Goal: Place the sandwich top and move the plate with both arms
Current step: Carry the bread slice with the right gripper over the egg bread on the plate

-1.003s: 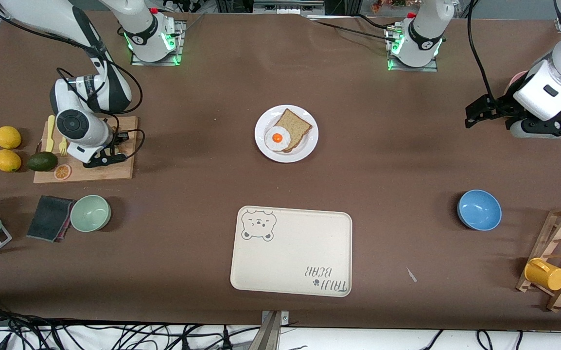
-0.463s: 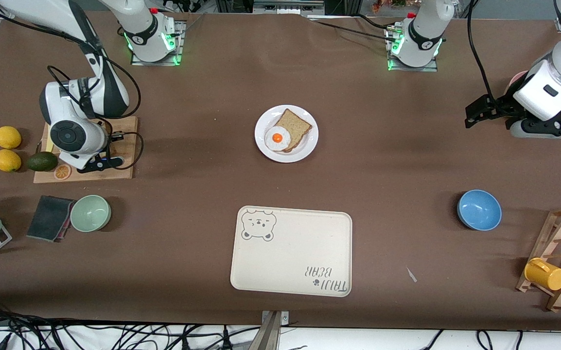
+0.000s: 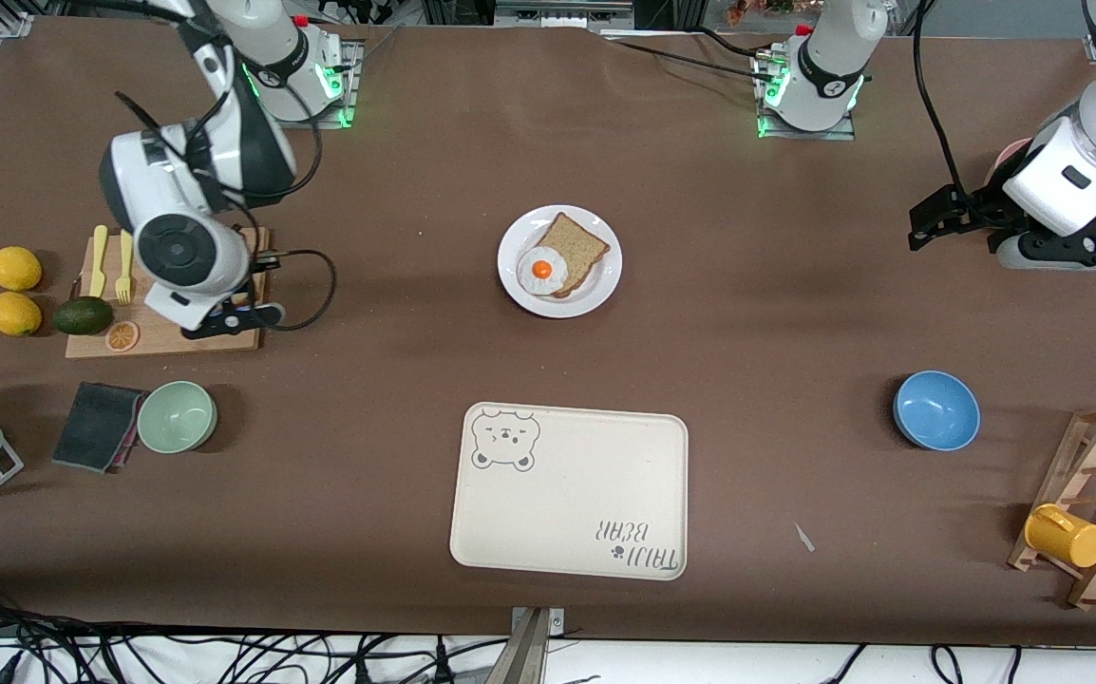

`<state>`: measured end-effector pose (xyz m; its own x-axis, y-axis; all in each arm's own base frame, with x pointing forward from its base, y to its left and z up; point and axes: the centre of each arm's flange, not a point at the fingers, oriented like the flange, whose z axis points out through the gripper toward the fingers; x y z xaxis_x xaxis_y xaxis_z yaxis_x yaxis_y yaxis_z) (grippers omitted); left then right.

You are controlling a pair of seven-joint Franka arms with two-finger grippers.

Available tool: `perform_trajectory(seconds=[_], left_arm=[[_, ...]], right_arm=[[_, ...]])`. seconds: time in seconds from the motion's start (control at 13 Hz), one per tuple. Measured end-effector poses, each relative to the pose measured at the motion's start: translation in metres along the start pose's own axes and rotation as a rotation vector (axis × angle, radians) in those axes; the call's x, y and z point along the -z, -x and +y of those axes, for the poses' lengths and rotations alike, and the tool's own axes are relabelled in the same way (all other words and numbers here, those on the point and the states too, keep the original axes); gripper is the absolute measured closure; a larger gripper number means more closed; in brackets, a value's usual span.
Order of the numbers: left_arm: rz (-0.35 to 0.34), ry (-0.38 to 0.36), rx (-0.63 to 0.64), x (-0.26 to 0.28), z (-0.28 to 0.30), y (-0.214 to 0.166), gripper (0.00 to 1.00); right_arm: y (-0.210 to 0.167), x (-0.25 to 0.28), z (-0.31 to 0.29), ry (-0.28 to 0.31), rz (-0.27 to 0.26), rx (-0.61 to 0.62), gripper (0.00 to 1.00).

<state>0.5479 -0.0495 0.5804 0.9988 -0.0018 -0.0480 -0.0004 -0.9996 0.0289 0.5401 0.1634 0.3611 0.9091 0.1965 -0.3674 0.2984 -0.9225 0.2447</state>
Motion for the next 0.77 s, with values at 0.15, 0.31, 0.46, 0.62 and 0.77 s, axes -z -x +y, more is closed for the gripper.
perform_trajectory(seconds=[0.15, 0.31, 0.46, 0.62, 0.77], left_arm=[[0.0, 0.0, 0.0, 0.0, 0.0, 0.0, 0.0], [0.0, 0.0, 0.0, 0.0, 0.0, 0.0, 0.0], [0.0, 0.0, 0.0, 0.0, 0.0, 0.0, 0.0], [0.0, 0.0, 0.0, 0.0, 0.0, 0.0, 0.0], [0.0, 0.0, 0.0, 0.0, 0.0, 0.0, 0.0]], right_arm=[[0.002, 0.036, -0.065, -0.03, 0.048, -0.013, 0.94], [0.004, 0.055, -0.128, -0.065, 0.069, -0.03, 0.94], [0.002, 0.069, -0.194, -0.098, 0.083, -0.075, 0.94], [-0.004, 0.076, -0.257, -0.114, 0.099, -0.115, 0.94], [-0.012, 0.075, -0.312, -0.136, 0.107, -0.146, 0.94]])
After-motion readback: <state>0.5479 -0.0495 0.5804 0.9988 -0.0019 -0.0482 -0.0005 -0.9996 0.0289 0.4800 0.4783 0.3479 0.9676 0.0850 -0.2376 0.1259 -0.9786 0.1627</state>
